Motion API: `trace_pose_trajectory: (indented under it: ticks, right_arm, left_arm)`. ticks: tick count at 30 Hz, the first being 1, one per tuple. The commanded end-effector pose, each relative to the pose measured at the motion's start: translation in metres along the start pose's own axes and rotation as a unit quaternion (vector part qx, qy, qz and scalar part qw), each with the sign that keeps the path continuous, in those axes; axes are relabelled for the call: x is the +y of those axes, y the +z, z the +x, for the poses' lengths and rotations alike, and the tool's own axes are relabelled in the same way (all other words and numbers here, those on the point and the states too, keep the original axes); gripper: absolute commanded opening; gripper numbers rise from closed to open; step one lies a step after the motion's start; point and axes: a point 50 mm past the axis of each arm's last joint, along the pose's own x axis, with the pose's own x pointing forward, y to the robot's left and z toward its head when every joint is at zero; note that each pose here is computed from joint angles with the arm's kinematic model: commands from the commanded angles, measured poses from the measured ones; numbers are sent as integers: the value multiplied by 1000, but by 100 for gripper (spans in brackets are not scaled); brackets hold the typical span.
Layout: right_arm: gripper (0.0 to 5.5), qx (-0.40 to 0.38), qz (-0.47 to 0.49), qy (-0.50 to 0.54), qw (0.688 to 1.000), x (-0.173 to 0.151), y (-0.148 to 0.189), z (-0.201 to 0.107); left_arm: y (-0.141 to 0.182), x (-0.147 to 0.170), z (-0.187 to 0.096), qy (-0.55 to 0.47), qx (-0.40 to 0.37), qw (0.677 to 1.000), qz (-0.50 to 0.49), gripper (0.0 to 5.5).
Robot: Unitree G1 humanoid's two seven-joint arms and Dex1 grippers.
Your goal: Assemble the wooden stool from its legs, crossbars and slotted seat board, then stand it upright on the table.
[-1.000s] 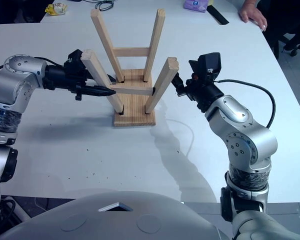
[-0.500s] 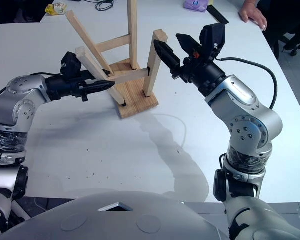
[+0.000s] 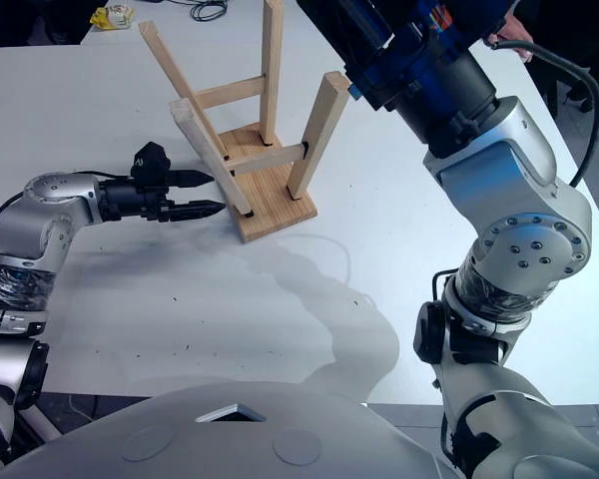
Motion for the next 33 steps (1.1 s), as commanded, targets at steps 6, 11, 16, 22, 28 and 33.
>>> trace_pose_trajectory:
  ticks: [6,11,16,22,28,33]
  right_arm:
    - [308,161,-32,-39,986,4,-61,2]
    - [240,202,-54,-59,976,5,-84,-9]
    - [170,192,-64,-101,974,-2,-89,-9]
    - [87,192,-93,-145,966,-16,-96,-3]
    - [1,229,-136,-165,949,-27,-127,-3]
    - [0,230,-149,-146,951,-19,-136,-3]
  left_arm:
    - [-1,-13,-19,78,-51,996,-16,371]
    - [9,-22,-37,197,-105,974,-28,371]
    - [22,-40,-41,343,-167,923,-50,371]
    - [39,-70,-3,387,-208,890,-122,371]
    - [39,-80,10,449,-196,856,-168,313]
    - [42,-79,6,493,-212,824,-182,242]
